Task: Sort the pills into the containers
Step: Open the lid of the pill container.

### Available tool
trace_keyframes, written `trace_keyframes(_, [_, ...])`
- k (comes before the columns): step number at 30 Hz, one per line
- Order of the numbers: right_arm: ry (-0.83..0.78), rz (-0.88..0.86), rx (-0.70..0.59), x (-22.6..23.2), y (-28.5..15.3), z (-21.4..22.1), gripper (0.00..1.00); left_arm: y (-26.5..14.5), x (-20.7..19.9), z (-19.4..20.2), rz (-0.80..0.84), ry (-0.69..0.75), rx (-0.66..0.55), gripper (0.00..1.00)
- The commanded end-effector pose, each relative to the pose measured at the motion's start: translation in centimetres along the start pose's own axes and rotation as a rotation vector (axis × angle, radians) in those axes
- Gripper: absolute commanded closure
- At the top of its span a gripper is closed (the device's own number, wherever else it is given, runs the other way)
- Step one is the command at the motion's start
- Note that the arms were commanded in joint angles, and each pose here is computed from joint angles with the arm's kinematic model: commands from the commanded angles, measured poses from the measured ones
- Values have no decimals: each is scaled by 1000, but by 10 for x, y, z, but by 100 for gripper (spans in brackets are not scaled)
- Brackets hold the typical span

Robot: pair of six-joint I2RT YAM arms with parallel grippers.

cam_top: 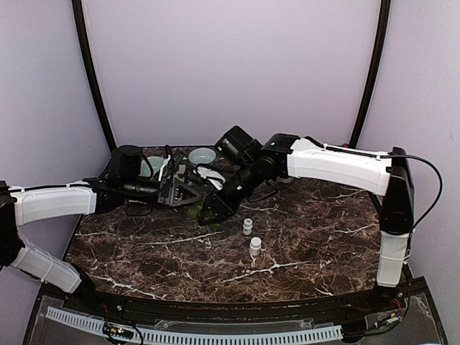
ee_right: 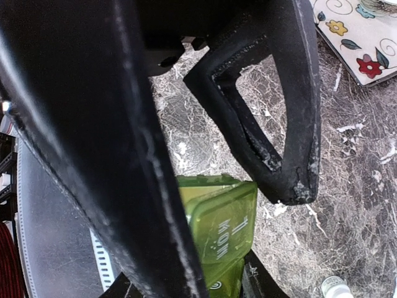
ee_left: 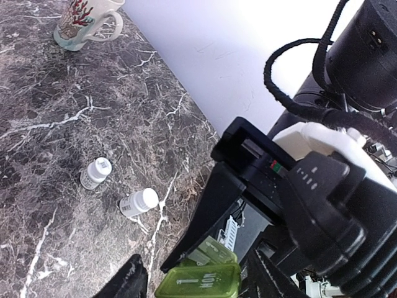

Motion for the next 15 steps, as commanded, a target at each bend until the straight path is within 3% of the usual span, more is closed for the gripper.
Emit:
trace_keyframes(1, [-31, 28, -36, 2, -3, -4, 100, -2, -4, -7, -30, 16, -6, 42])
trace_keyframes(15, [-51, 40, -54, 10, -9, -6, 100, 3, 11, -7, -105, 13, 22, 42])
Point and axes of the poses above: each gripper's point midway between its finger pads, its own y axis out along the fingers, its own x axis along the line the jaws close on, z = x × y, the point moved 6 cm from there along -y, back along the fingers, and after that the axes turned 8 degrees about y, right-handed, at the moved point
